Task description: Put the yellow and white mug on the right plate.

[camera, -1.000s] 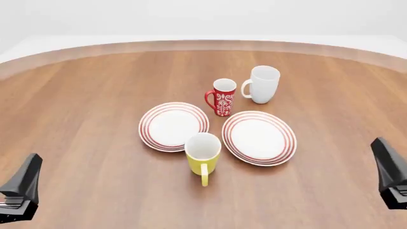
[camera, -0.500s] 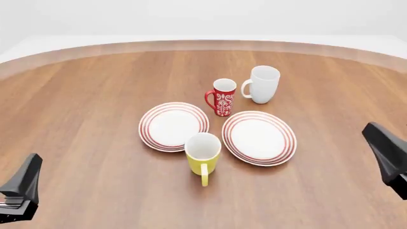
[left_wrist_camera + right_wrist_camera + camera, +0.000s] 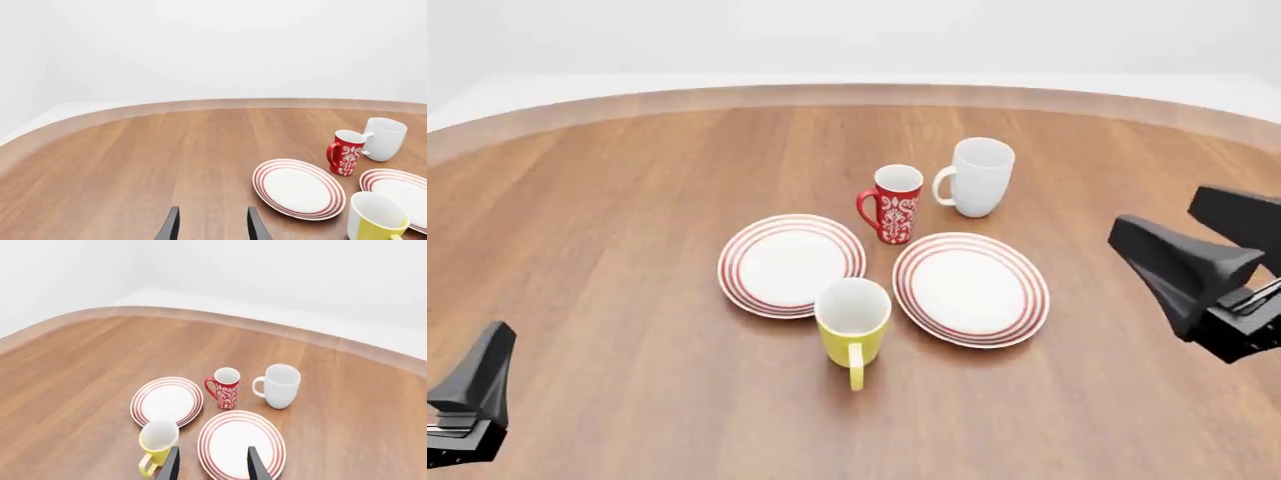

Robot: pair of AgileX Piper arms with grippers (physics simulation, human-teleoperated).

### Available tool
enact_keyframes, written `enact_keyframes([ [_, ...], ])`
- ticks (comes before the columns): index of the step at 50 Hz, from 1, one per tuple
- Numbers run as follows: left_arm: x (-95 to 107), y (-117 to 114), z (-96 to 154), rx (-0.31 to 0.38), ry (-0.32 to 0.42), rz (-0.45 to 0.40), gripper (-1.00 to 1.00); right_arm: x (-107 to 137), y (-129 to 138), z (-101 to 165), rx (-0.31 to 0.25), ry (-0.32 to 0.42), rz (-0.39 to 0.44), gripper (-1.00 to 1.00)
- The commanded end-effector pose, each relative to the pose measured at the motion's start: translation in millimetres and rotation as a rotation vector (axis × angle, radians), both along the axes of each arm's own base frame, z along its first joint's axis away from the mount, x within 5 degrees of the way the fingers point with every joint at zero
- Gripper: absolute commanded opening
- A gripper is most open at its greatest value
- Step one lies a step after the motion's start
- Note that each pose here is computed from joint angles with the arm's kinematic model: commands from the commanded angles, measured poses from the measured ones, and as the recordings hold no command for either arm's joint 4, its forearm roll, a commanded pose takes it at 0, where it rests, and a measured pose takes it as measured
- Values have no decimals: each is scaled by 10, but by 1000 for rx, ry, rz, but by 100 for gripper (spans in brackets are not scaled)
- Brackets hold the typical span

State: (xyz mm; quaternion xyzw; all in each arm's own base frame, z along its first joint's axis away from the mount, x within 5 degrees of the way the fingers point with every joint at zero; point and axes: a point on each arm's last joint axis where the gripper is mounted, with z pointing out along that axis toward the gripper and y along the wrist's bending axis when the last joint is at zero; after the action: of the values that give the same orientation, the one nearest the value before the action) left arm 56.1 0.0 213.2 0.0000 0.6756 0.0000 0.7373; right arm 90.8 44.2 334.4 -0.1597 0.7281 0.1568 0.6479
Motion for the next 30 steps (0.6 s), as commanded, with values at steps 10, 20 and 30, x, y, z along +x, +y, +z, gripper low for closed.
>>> enact_keyframes([
  [10, 0, 0, 0, 0, 0, 0, 100, 236, 278, 203, -35, 68, 108, 100],
  [20, 0, 0, 0, 0, 0, 0, 100, 406, 400, 192, -46, 180, 107, 100],
  [30, 0, 0, 0, 0, 0, 0, 100, 471, 558, 201, -54, 238, 156, 100],
])
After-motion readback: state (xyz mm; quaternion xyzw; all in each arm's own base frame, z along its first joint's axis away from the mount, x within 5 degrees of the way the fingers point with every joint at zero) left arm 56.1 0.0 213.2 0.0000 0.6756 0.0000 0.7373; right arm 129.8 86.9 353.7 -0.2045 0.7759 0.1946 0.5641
